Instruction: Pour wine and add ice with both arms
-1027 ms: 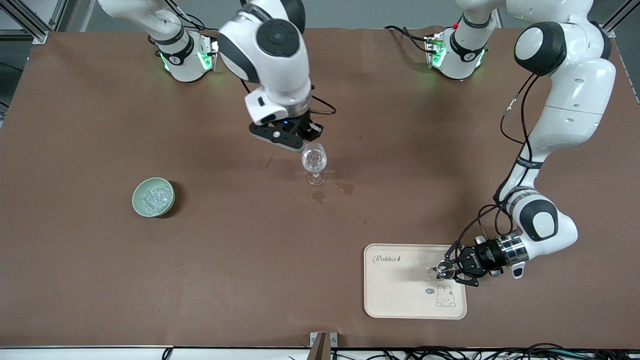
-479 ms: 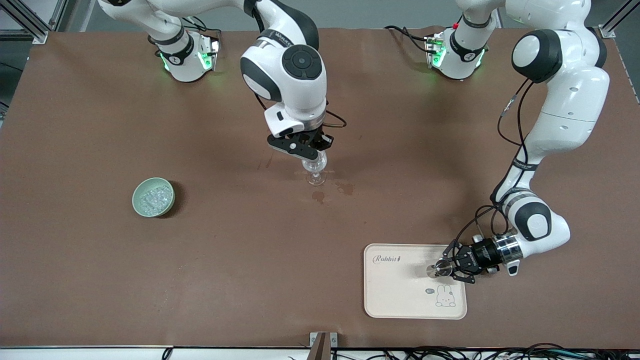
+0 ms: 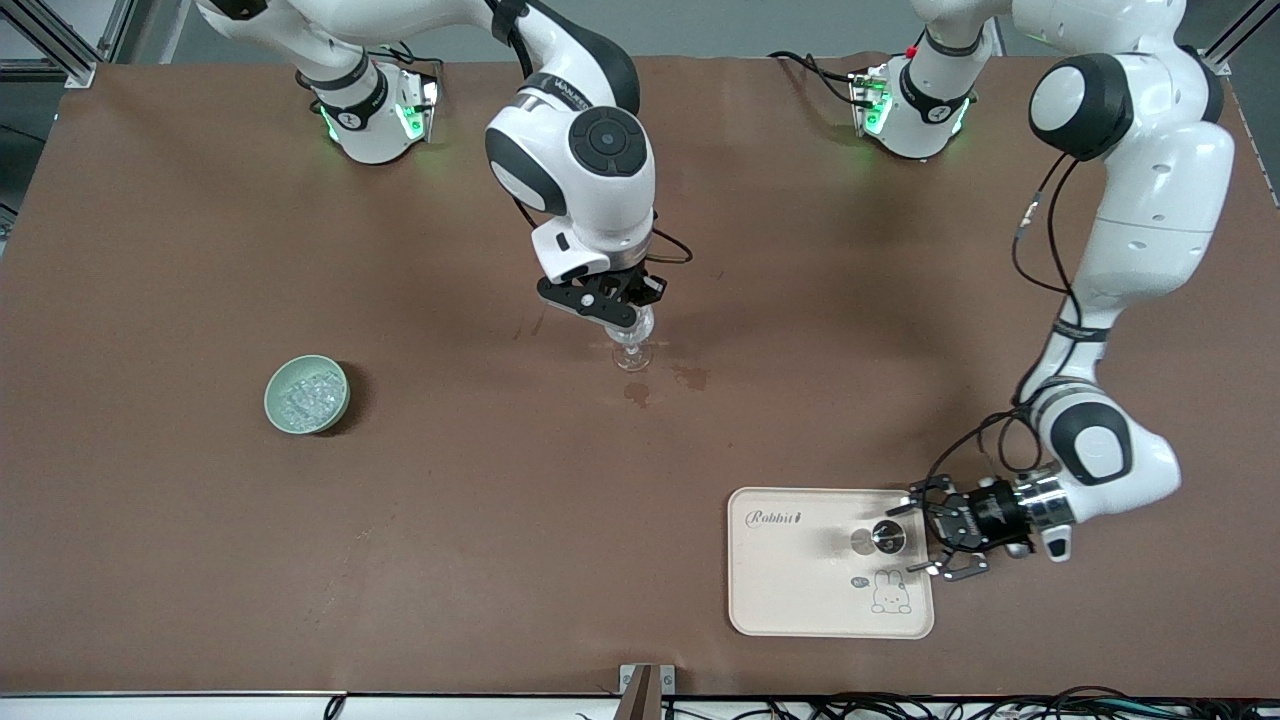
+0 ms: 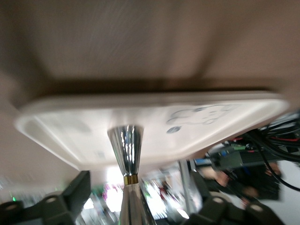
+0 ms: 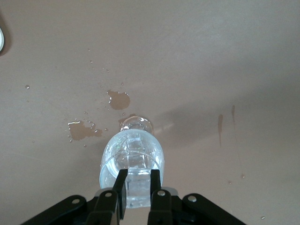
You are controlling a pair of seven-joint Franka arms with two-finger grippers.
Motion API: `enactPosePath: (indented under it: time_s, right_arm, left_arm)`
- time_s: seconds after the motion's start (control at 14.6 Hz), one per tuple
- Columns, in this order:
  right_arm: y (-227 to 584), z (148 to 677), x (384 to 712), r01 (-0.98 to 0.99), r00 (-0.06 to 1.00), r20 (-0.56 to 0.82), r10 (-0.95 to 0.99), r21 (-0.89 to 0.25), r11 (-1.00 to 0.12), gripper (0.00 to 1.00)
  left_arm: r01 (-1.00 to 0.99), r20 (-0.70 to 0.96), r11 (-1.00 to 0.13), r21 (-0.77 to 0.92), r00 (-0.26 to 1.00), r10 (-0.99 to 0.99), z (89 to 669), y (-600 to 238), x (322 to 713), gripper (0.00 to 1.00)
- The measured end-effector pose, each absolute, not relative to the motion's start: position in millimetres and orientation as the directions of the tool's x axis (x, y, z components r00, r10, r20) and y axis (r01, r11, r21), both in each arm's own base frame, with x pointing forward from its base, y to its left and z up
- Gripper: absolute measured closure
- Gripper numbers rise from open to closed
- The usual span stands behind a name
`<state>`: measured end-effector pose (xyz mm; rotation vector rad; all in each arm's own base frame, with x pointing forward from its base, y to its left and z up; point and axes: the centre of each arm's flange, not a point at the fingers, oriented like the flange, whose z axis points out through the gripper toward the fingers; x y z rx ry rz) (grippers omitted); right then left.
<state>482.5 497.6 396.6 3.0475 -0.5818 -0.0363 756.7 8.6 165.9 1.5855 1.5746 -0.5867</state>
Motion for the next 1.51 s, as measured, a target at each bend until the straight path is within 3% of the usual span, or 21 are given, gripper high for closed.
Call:
enactPosePath:
  time_s: [0.34, 0.55, 0.75, 1.03, 1.3, 1.51]
  right_arm:
    - [501.3, 391.1, 479.5, -0.361, 0.932, -0.021, -0.363, 0.048, -0.931, 0.77]
    - [501.6, 387.3, 479.9, -0.361, 0.931, -0.026, -0.363, 0.052, -0.931, 0.77]
    - [501.7, 385.5, 480.4, -0.362, 0.931, -0.028, -0.364, 0.054, -0.931, 0.74]
    - [502.1, 387.4, 481.9, -0.364, 0.93, -0.026, -0.366, 0.049, -0.93, 0.42]
    - [500.5, 405.2, 492.3, -0.379, 0.925, -0.012, -0.38, 0.018, -0.925, 0.03]
    - [474.6, 464.2, 520.0, -0.427, 0.902, 0.049, -0.43, -0.054, -0.903, 0.0]
  left_arm:
    - [0.905, -0.414, -0.337, 0.26, 0.42, 0.808, 264.1, 71.5, 753.0, 0.0]
    - [0.793, -0.256, -0.533, 0.295, 0.603, 0.755, 333.7, 52.6, 753.4, 0.0]
    - [0.66, -0.089, -0.735, 0.154, 0.75, 0.655, 411.3, 22.2, 735.3, 0.0]
    - [0.401, 0.099, -0.915, 0.032, 0.91, 0.402, 547.8, -35.1, 689.6, 0.0]
    - [0.2, 0.144, -0.979, -0.038, 0.971, 0.193, 624.7, -41.8, 644.1, 0.0]
    - [0.11, 0.119, -0.992, -0.06, 0.988, 0.103, 635.0, -38.8, 632.0, 0.0]
